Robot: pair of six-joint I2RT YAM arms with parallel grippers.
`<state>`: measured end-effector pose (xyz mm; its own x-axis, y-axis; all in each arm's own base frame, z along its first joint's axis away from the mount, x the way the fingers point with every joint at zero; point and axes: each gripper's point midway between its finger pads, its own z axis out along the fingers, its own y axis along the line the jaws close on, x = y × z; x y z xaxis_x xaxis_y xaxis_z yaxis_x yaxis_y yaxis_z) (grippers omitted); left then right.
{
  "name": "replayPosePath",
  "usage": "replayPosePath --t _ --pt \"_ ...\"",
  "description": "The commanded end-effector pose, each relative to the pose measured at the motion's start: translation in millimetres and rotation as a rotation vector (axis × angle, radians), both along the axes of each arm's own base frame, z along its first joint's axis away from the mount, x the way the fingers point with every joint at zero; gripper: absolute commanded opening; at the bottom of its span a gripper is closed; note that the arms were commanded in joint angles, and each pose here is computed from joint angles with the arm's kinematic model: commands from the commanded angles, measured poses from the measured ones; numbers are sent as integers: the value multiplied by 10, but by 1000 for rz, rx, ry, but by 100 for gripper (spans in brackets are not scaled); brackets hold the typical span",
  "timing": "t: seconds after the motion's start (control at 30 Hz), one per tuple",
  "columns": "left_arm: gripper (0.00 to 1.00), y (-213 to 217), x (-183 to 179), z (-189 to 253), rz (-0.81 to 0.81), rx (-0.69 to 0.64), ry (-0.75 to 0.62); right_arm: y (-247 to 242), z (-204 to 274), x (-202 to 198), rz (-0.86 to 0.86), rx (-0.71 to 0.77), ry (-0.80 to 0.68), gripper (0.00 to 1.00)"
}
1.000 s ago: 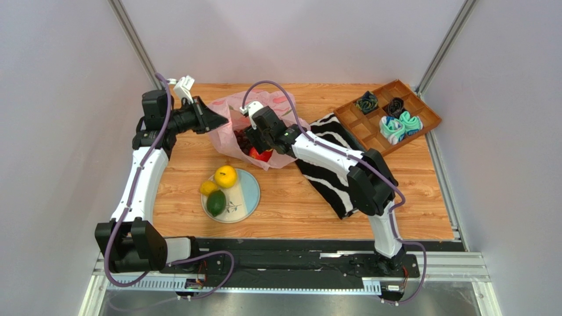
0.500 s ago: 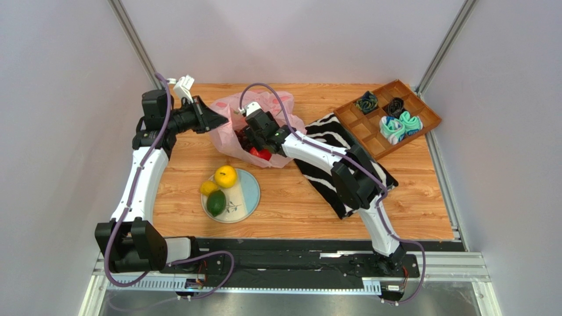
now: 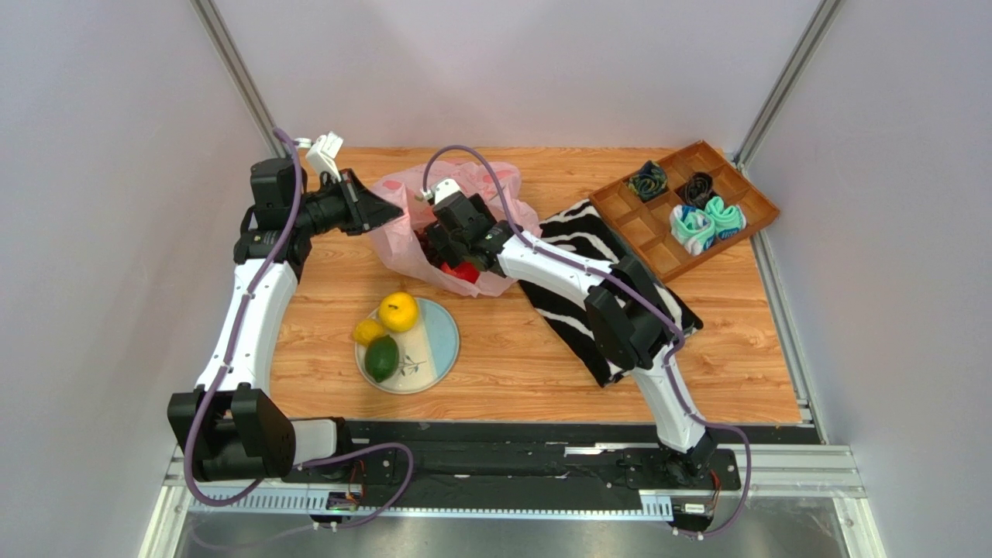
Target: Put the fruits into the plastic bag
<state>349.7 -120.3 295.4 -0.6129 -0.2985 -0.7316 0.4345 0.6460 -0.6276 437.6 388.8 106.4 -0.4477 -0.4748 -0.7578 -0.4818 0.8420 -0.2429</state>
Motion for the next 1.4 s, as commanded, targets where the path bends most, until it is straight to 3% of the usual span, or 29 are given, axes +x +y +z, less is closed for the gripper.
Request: replayPosePath --t 0.0,0.17,0.47,0.5,0.57,0.7,0.9,1.03,1.2,1.23,1.37 --pt "0 -24 12 78 -17 -9 -30 71 310 59 -4 80 -60 79" --pt "0 -32 7 77 -18 -8 -28 125 477 -86 25 170 -26 77" --pt "0 1 13 74 -1 13 -32 19 1344 -617 142 453 -79 75" --pt "0 -2 13 76 -2 15 -33 -18 1234 -691 152 449 -59 75" --pt "0 6 15 76 2 20 -35 28 1470 -843 227 529 -77 74" --pt "0 18 19 72 7 25 -35 281 1494 -1329 412 623 -29 73" --pt "0 13 19 74 5 26 -34 794 1217 -1981 592 554 12 68" --pt "0 20 25 62 8 26 -31 1059 1023 -2113 629 509 67 67" --pt "0 15 14 82 4 20 -34 1295 841 -2057 637 460 107 71" --pt "0 4 10 82 1 19 -33 1311 626 -2036 625 417 140 71" --pt "0 7 9 87 2 18 -35 1361 480 -1845 559 364 112 76"
